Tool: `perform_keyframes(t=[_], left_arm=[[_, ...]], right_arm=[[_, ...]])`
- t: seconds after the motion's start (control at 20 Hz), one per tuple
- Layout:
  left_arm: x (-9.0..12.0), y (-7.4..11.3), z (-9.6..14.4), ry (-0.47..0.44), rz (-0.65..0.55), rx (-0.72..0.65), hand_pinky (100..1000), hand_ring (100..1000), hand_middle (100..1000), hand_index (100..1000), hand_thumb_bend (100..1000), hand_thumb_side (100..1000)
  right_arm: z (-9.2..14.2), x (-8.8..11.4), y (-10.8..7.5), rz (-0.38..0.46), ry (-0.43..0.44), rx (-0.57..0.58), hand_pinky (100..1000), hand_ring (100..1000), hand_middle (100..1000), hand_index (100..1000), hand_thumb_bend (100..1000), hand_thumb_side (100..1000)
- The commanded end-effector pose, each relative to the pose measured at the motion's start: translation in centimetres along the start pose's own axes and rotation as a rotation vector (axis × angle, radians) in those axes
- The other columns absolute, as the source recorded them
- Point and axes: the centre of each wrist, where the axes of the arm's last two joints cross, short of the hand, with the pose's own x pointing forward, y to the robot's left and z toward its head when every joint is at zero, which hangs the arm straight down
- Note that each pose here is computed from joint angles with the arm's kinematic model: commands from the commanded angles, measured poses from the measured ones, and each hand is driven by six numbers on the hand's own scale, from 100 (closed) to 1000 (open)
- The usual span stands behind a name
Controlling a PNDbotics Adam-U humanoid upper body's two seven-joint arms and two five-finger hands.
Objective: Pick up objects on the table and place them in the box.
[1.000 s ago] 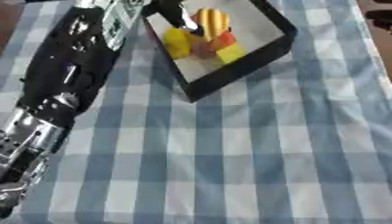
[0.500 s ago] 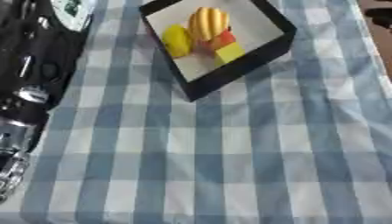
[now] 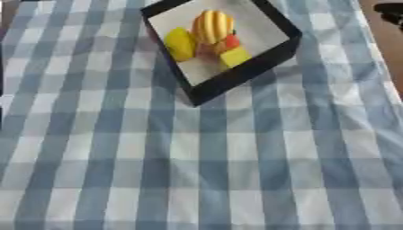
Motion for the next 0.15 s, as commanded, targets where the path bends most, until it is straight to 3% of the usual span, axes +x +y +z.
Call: perform_keyframes(t=[0.05,0.15], left_arm=[[0.0,1.0,1.3,0.042,0.081,0.093,618,699,684,811,505,470],[-0.5,0.4,2.6,0.091,0.130,0.112,618,702,690,817,505,474]], right_arm=[[-0.3,1.2,-0.5,-0.001,-0.045,-0.015,905,782,811,750,100,721],[-0.3,1.2,-0.3,-0.006,-0.049,-0.014,907,783,812,749,100,720]])
